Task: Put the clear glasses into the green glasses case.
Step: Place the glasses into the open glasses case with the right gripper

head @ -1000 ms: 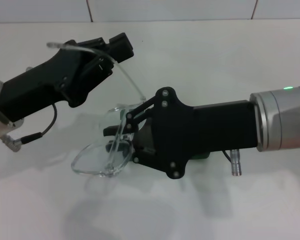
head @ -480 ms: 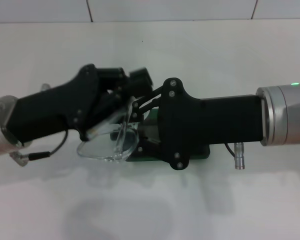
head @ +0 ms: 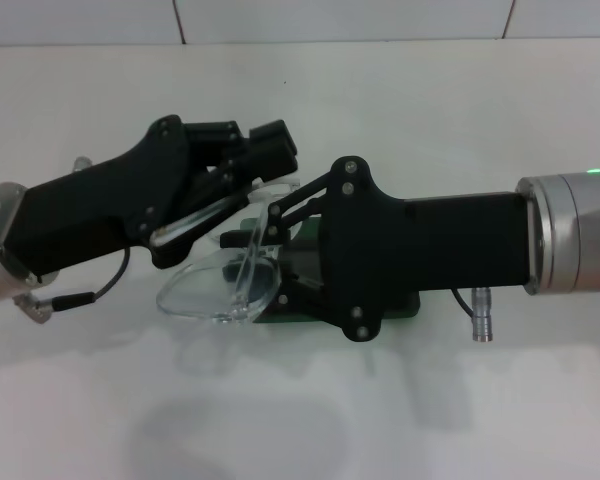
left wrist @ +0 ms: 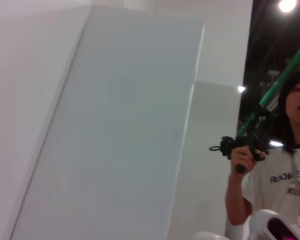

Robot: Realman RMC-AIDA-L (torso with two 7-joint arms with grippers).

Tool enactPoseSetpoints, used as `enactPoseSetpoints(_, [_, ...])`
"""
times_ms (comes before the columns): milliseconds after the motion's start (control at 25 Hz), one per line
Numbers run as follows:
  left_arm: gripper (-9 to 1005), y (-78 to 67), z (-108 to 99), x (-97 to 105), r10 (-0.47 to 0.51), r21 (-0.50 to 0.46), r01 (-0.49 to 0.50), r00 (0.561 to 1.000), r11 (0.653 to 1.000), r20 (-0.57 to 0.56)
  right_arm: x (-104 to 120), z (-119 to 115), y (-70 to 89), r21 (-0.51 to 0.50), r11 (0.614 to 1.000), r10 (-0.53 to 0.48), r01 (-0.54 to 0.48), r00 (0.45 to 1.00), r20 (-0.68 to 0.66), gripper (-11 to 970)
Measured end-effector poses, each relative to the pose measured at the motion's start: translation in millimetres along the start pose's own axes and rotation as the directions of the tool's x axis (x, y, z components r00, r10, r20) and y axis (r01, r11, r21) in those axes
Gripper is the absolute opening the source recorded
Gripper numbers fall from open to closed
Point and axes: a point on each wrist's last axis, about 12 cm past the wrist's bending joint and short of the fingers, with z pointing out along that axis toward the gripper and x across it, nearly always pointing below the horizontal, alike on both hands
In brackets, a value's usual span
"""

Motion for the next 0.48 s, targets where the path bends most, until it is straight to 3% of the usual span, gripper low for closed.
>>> enactPoseSetpoints(480, [98, -0.7, -5.6, -1.5, 0.004, -0.034, -0.002, 0.999, 0.999, 0.036, 0.4, -1.6, 2.4, 0.002, 1.000, 0.008, -0.008, 1.000, 0.000, 117])
